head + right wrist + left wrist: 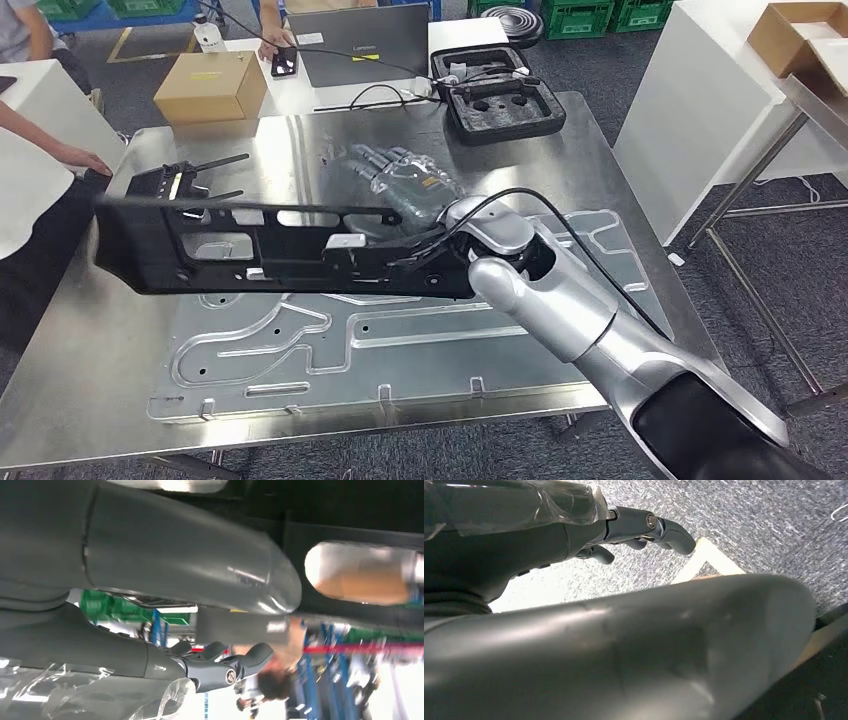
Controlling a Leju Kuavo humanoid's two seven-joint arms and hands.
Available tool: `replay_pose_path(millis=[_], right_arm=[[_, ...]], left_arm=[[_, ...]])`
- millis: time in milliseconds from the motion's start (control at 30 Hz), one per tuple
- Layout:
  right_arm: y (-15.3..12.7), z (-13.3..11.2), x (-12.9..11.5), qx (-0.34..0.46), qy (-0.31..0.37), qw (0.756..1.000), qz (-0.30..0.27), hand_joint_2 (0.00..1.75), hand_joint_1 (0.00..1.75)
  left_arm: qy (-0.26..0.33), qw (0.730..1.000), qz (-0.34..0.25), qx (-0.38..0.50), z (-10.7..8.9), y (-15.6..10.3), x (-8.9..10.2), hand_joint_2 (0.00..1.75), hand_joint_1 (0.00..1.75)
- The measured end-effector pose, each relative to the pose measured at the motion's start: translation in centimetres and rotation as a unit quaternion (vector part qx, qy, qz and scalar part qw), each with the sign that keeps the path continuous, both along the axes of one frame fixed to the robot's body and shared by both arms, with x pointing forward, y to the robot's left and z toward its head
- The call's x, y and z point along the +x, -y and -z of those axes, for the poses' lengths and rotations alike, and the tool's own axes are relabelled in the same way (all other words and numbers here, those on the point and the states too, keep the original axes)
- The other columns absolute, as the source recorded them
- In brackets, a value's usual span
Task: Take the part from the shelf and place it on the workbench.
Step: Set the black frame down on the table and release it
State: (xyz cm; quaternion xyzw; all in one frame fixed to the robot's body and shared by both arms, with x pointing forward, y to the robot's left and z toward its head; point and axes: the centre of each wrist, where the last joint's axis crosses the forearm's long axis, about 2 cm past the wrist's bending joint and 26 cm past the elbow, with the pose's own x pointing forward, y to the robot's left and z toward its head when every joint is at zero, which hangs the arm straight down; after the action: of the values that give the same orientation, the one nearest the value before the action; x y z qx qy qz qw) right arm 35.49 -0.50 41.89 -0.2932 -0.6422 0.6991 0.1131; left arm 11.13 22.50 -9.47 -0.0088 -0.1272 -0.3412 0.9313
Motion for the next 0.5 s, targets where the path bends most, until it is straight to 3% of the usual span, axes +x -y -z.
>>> replay_pose_path(millis=[267, 500], right_arm=[[-3.3, 1.0, -1.0, -0.149, 0.134, 0.98, -0.007, 0.0, 0.0], [-3.1, 3.8, 0.2, -0.213, 0.147, 0.966, 0.011, 0.0, 0.0]], left_arm=[[0.002, 1.0, 0.003, 0.0, 0.0, 0.0, 0.0, 0.0, 0.0], [0.004, 1.0, 0.004, -0.006, 0.0, 0.4, -0.2, 0.0, 0.0]])
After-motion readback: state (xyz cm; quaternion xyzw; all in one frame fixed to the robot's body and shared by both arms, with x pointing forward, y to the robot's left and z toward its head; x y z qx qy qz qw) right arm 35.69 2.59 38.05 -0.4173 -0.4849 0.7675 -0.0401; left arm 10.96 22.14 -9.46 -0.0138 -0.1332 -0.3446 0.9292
